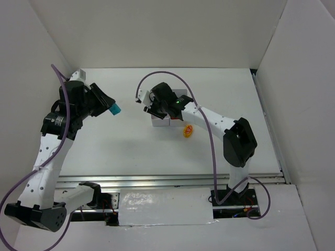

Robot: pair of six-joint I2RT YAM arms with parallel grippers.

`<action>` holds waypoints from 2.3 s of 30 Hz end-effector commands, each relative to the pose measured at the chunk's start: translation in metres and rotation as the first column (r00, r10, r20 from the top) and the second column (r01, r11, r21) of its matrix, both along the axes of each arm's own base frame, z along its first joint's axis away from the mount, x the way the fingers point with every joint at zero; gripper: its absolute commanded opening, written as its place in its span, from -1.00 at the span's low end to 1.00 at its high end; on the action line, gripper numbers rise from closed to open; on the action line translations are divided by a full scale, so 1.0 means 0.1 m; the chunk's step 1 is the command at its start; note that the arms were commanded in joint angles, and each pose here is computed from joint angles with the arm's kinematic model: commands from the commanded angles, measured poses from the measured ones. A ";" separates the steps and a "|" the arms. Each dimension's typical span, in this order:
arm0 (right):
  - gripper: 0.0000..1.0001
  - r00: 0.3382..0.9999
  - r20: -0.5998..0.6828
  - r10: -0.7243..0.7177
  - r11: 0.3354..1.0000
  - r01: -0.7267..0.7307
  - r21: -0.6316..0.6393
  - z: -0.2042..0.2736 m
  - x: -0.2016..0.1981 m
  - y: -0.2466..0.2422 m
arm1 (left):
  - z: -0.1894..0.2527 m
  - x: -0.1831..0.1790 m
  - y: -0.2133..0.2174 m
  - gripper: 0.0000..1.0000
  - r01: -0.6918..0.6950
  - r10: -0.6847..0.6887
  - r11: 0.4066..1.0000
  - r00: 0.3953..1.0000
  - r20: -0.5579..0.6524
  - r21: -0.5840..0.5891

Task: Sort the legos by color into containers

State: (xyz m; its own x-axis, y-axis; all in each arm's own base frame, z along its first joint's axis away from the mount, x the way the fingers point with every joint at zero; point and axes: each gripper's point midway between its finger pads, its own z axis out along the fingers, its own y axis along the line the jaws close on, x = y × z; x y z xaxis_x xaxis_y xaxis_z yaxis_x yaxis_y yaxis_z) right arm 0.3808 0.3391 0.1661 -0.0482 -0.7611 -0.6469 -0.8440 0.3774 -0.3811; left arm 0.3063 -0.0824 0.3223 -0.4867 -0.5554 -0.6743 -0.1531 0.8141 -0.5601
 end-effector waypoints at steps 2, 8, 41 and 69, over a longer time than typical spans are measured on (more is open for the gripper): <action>-1.00 0.997 0.065 0.042 0.992 -0.034 -0.122 -0.06 0.18 -0.04 | 0.15 -0.07 0.02 -1.00 0.026 -0.028 0.999 0.997 0.078 0.028; -1.00 0.997 0.073 -0.010 0.988 0.021 -0.154 -0.18 0.35 -0.03 | 0.09 -0.10 -0.03 -1.00 0.078 -0.081 0.996 0.994 0.078 0.042; 0.18 0.994 0.071 -0.082 0.995 0.077 0.070 0.20 0.26 -0.12 | 0.05 -0.06 -0.12 -1.00 0.138 -0.142 0.989 0.985 0.098 0.046; 0.99 0.774 -0.384 -0.503 0.333 0.584 0.741 1.58 -1.30 -1.96 | -0.83 1.67 -1.37 -1.00 0.266 -0.215 0.961 0.896 0.388 -0.082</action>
State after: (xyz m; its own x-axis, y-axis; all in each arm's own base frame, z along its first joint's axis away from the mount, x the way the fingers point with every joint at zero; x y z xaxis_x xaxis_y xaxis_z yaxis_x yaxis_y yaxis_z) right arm 0.2617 0.1452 0.3089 -0.3407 0.2513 -0.9060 -0.3236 0.8734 0.3640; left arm 0.4514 -0.2151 0.2126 -0.4807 -0.5313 -0.6976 0.2064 0.7046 -0.6789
